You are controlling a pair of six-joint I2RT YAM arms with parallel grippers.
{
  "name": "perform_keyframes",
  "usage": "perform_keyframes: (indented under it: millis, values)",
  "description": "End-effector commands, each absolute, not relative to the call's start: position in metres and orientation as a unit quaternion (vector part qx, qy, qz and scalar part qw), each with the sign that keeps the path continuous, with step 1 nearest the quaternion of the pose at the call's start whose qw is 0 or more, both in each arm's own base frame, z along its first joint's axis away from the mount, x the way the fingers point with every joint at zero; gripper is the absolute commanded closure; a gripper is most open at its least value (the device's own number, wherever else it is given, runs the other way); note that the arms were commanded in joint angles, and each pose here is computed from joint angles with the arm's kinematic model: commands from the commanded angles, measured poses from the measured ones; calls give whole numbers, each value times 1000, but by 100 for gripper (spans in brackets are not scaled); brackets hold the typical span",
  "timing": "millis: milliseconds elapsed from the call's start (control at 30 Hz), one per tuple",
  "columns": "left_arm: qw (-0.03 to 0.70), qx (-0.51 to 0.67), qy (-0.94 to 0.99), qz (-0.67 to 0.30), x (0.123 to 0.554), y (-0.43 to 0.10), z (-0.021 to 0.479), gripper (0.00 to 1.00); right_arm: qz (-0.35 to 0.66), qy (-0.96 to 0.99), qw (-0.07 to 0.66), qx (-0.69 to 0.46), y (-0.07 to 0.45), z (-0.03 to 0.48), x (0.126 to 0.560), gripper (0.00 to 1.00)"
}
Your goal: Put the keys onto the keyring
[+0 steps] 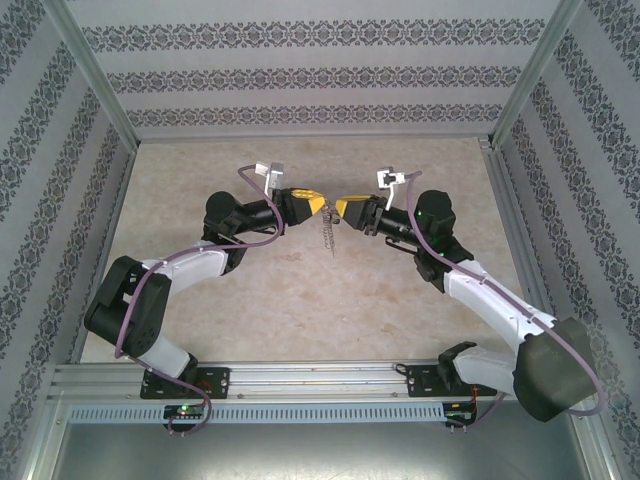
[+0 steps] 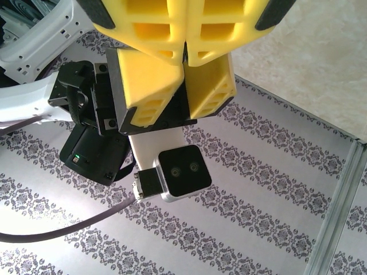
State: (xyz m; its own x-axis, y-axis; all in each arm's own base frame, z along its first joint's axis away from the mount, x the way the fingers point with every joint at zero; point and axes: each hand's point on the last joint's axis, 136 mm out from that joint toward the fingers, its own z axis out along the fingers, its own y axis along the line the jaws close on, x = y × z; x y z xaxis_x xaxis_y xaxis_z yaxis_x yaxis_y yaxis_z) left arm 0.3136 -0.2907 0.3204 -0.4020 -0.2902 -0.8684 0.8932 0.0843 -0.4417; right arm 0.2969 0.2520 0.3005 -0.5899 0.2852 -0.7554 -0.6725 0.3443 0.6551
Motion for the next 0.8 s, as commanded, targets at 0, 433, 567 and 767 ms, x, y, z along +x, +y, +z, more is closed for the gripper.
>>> perform_keyframes:
  millis: [0, 433, 567, 767]
  values:
    - [495, 296, 524, -627, 304, -295, 342, 100, 575, 669, 440, -168, 262, 323, 290, 68]
    - [498, 298, 522, -625, 302, -295, 343, 100, 573, 680, 427, -163, 261, 304, 283, 84]
    - [499, 298, 520, -626, 302, -294, 345, 100, 574, 681, 424, -163, 262, 302, 282, 95]
    - [500, 298, 520, -626, 302, -294, 345, 100, 577, 680, 420, -166, 265, 303, 283, 100]
